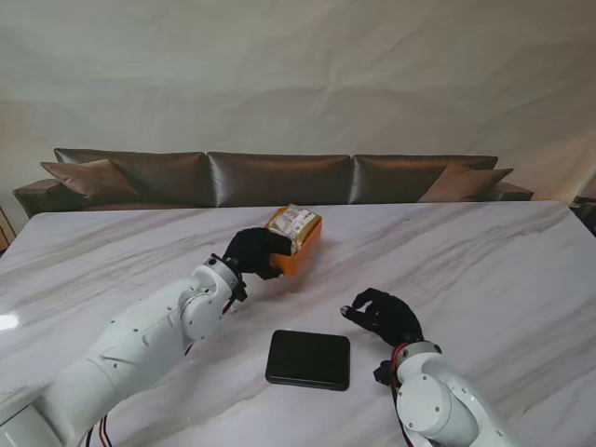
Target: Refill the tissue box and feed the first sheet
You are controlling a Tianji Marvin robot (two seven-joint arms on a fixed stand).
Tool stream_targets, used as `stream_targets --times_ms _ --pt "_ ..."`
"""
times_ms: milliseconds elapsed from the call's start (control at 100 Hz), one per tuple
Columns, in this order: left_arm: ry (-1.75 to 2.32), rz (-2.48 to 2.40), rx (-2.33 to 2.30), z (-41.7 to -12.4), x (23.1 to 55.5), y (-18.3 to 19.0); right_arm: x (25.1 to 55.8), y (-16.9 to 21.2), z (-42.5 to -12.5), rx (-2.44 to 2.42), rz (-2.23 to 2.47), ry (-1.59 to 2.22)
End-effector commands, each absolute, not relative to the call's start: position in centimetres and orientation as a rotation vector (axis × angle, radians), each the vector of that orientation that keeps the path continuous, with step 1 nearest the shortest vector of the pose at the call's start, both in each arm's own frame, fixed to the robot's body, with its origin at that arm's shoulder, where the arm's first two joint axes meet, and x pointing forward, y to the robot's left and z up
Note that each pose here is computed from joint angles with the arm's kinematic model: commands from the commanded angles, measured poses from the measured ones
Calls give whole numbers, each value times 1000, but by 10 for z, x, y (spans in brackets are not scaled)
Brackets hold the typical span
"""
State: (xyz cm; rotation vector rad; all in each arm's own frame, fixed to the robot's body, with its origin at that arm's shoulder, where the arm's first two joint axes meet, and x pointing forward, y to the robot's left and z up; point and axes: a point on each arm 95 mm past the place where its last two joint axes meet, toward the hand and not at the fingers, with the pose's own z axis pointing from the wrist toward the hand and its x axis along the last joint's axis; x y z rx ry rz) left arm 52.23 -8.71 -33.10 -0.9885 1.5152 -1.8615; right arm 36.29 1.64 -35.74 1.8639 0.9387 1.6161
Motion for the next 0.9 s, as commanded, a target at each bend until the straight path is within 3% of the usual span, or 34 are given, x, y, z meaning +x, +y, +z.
stream_targets --times_ms 0,390,890 --pt "1482 -1883 -1019 -321 521 -85 361 22 -355 1860 1635 955" --pt "1425 -2047 -1309 -285 496 -75 358 40 -348 1743 1655 1032" --pt "1266 -2305 -1682 -276 467 -76 353 82 -350 1626 1612 994"
